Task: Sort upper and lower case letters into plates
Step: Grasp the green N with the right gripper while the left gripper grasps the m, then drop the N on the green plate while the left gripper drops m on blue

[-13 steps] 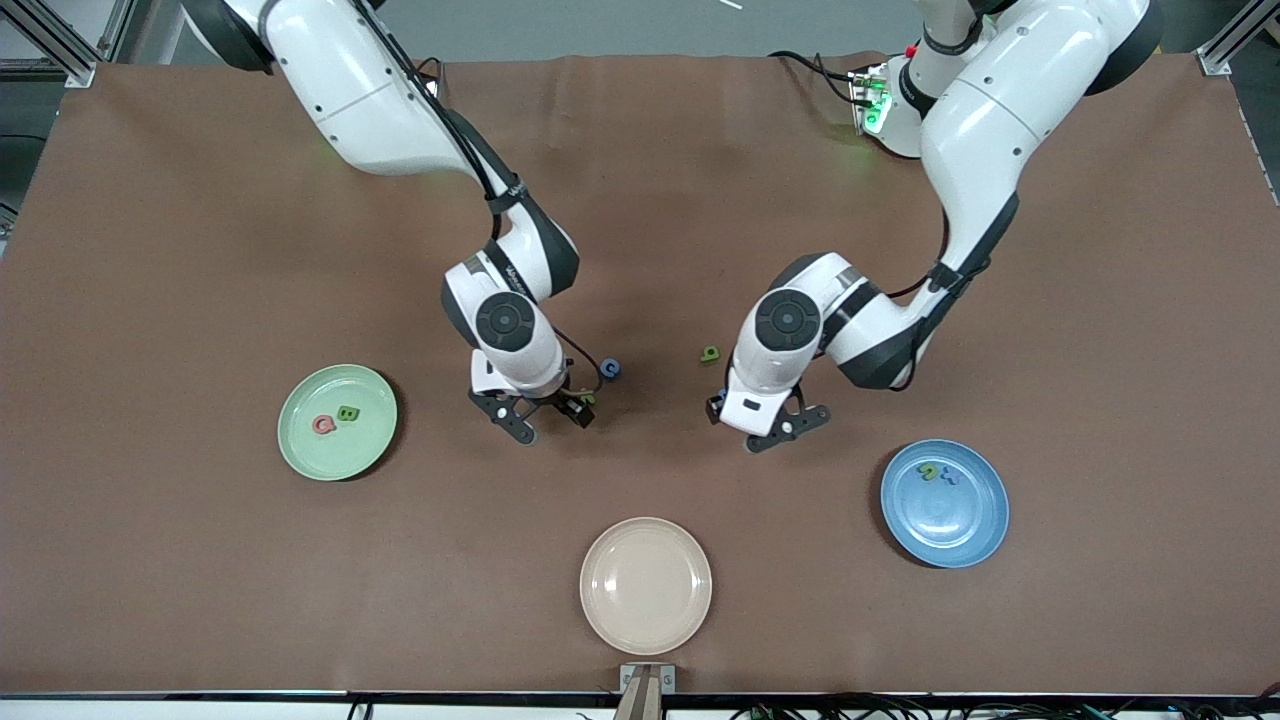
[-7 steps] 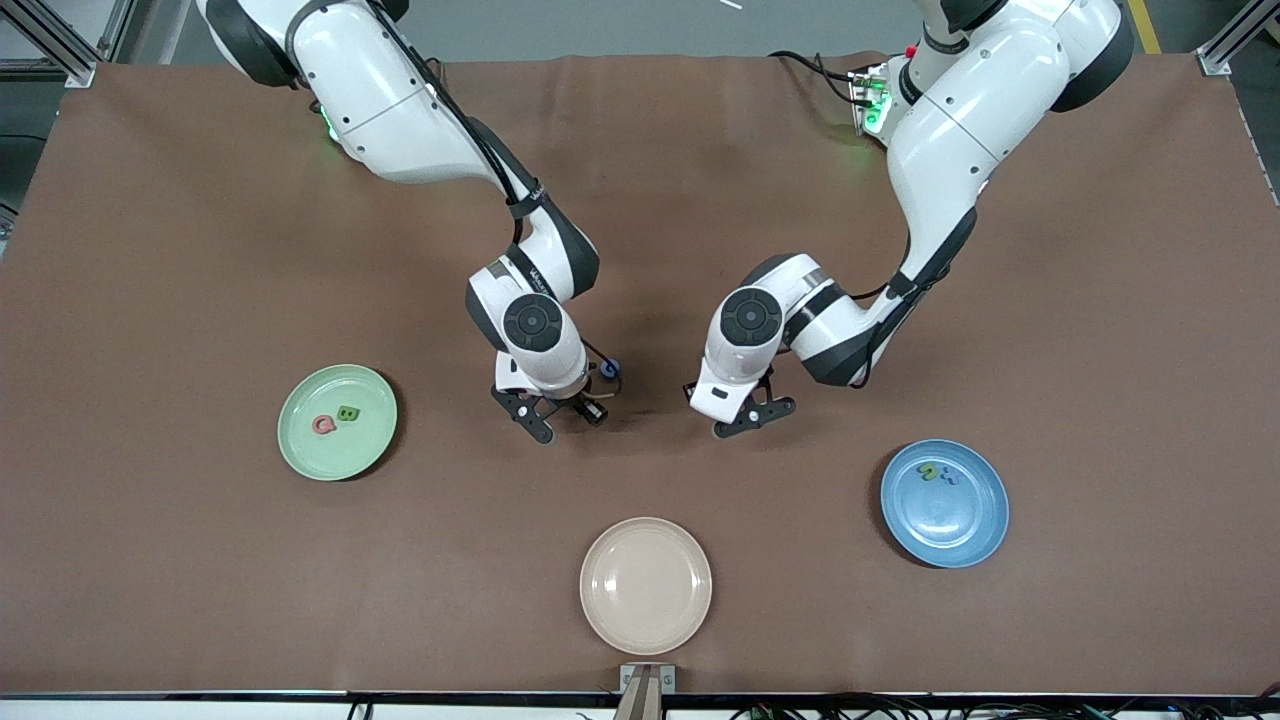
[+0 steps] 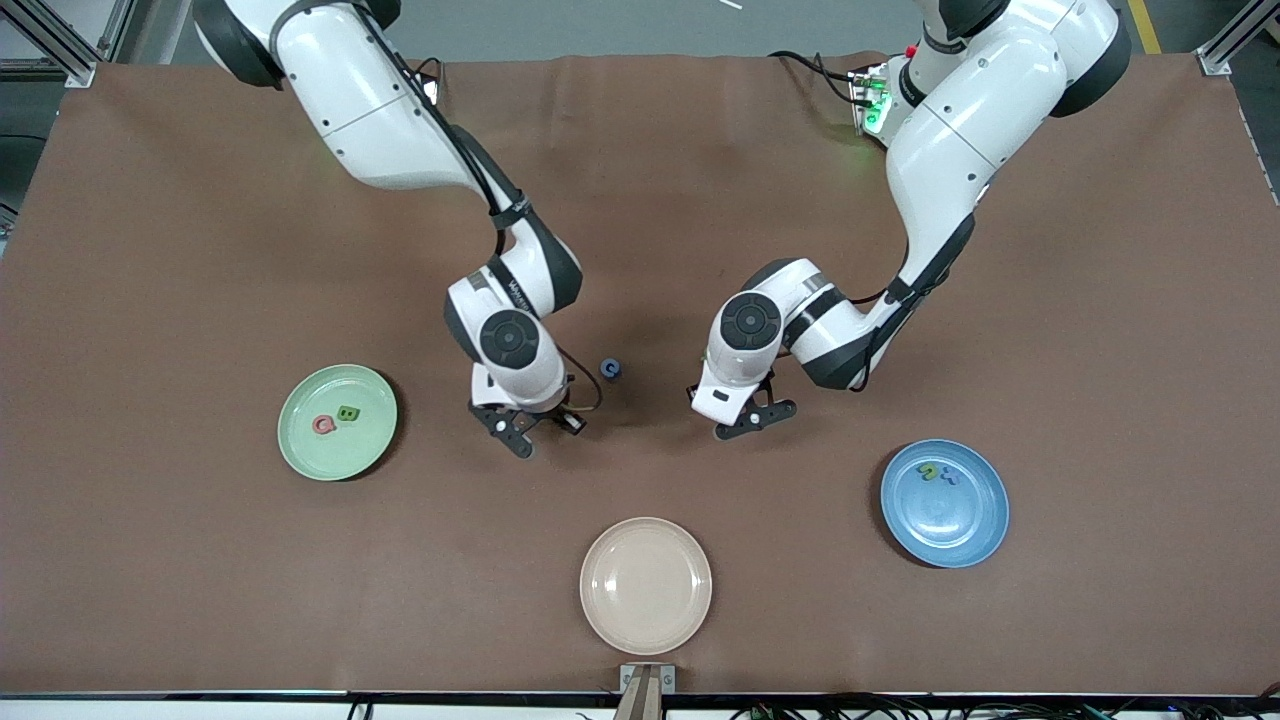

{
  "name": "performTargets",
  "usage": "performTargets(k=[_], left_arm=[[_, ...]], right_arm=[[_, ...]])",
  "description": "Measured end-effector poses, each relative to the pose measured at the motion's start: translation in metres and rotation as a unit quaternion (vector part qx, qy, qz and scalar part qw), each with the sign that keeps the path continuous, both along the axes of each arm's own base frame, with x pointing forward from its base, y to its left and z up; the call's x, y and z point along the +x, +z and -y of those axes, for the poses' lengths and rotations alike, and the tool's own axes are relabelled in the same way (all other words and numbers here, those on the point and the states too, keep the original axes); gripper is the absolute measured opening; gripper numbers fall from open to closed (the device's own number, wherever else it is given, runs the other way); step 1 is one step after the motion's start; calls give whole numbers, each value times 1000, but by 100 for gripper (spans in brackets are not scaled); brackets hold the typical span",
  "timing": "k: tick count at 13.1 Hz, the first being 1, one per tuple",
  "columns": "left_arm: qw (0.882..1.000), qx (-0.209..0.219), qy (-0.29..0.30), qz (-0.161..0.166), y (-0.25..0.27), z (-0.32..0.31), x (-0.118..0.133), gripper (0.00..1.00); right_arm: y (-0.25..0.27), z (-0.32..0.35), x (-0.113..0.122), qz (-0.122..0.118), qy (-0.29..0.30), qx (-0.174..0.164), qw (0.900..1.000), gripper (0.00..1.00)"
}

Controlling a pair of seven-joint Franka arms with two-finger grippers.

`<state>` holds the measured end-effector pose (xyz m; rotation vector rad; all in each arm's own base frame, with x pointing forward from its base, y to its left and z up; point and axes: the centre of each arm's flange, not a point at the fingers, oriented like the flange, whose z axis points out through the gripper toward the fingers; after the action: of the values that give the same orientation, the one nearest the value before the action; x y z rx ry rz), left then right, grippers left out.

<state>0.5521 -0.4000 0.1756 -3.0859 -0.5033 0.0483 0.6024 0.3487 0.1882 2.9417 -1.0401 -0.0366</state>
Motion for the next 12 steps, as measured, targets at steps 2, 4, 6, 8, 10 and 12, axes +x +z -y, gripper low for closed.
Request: performTargets(k=[2,4,6,8,10,12], left_arm=[[1000,-1,-1,2,1,1,1,39],[1000,-2,3,6,3,-3,6,27],[1000,-4,16,18,13,-14,22,27],[998,-11,36,42,39,-41,52,27],[997,-15,31,66,67,-70,79,27],[997,-7,6,77,79,-108,101,27]], right_arm=[[23,62,28,-6,48,-2,999,35],[43,154,48,-10,103,0,995,35],[51,241,52,-19,148,5,989,35],[46,292,45,-25,175,10,984,35],[28,305,33,-14,184,11,983,35],[10,298,20,-7,190,13,982,35]])
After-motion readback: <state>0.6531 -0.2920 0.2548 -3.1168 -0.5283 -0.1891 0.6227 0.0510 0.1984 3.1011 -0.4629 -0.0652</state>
